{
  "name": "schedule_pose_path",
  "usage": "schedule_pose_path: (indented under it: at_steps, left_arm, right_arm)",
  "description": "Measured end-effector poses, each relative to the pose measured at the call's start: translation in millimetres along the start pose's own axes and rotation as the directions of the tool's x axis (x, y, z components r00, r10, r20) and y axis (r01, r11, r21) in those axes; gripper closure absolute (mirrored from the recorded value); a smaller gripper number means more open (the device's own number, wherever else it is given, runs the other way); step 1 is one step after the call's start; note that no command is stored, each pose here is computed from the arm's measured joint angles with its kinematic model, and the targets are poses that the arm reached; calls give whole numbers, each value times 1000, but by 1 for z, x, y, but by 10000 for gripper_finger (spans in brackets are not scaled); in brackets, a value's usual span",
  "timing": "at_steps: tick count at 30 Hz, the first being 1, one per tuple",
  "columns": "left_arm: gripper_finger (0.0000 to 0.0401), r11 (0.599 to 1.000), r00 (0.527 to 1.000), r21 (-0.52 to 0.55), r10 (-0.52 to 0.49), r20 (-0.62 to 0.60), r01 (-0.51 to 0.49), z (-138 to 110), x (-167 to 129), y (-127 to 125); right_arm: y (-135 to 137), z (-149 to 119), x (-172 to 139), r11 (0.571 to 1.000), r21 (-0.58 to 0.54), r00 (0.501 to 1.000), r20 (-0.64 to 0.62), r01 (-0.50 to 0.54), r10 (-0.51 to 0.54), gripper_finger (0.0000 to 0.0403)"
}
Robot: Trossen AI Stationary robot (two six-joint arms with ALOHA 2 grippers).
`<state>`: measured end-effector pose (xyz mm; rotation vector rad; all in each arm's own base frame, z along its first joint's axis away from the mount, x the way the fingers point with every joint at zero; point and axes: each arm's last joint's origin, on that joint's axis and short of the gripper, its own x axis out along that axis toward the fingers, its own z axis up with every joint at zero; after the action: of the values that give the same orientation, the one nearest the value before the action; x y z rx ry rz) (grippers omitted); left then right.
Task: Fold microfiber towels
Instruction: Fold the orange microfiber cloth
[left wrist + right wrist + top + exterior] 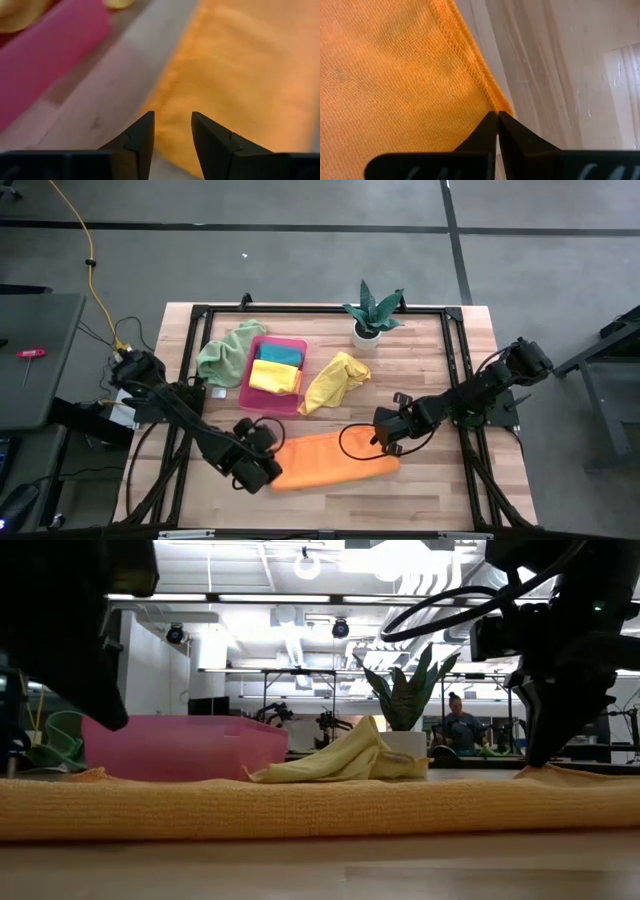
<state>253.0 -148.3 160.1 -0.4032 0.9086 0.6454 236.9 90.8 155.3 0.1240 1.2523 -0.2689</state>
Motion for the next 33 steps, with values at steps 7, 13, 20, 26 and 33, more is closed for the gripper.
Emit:
schedule_pose_path:
  at_steps: [7, 13, 20, 26, 33]
  left_arm:
    - [298, 998, 990, -36, 49, -133, -54, -6, 5, 14]
    - [300, 992, 980, -54, -120, -159, 113, -4, 14, 9]
    - [270, 997, 976, -45, -77, -202, 70, 4, 4, 24]
    - [228, 990, 950, -77, -132, -283, 115, 14, 11, 36]
    - [204, 978, 940, -129, -193, -281, 162, 26, 19, 38]
  right_arm:
    - [0, 1, 0, 1000, 2, 1000, 7, -5, 5, 403]
    - [1, 1, 0, 1000, 5, 1000, 14, -9, 9, 403]
    - [1, 2, 0, 1000, 4, 1000, 17, -12, 12, 403]
    - [2, 3, 0, 1000, 7, 999, 26, -19, 19, 403]
    - [2, 3, 0, 1000, 10, 999, 26, -20, 19, 403]
